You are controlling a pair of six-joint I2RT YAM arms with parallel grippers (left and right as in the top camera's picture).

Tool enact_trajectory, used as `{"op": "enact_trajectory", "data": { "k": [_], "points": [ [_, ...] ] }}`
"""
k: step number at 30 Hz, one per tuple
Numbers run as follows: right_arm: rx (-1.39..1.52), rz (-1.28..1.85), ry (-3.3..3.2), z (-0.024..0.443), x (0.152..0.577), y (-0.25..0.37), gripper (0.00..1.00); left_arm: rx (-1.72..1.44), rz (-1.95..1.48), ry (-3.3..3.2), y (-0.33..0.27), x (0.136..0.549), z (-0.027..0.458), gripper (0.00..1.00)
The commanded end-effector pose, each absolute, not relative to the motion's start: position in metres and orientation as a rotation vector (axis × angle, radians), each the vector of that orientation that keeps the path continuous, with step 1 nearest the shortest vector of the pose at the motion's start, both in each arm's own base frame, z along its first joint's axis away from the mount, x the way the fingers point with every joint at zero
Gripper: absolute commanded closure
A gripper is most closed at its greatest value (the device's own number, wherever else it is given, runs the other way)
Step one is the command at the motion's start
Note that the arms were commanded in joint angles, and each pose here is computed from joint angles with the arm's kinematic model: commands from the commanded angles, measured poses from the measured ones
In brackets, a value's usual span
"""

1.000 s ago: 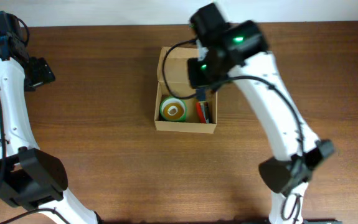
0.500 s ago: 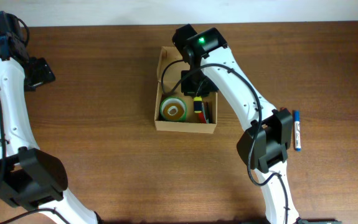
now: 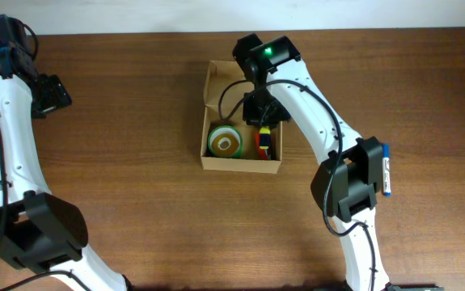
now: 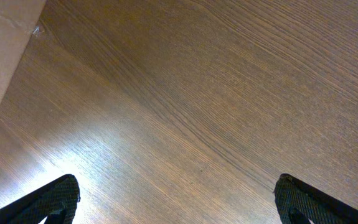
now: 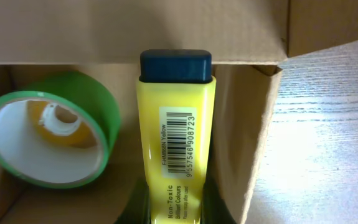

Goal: Pack container
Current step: 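Carry the yellow highlighter into the box beside the stapler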

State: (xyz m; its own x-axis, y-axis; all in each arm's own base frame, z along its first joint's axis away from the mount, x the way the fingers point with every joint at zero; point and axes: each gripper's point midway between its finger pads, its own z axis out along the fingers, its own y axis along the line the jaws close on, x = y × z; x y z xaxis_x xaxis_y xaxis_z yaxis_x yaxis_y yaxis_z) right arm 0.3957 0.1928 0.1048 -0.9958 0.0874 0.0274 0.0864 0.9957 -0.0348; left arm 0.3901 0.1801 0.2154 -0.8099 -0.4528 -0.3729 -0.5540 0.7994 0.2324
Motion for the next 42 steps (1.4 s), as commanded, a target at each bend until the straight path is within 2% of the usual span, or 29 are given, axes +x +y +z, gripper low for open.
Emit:
{"op": "enact_trajectory", "data": {
  "k": [1, 12, 30, 42],
  "points": [
    [-0.155, 0.106, -3.078, 0.09, 0.392, 0.187, 0.96, -0.758, 0.478, 2.67, 0.181, 0.386, 0.226, 0.0],
    [-0.107, 0.145, -3.033, 0.067, 0.383, 0.181, 0.96, -0.758, 0.478, 2.67, 0.181, 0.386, 0.226, 0.0],
    [-0.077, 0.142, -3.044, 0.063, 0.386, 0.181, 0.96, -0.758, 0.478, 2.671, 0.181, 0.385, 0.226, 0.0],
    [-0.079, 0.178, -2.984, 0.036, 0.373, 0.171, 0.96, -0.758, 0.478, 2.67, 0.181, 0.386, 0.226, 0.0]
  ]
}}
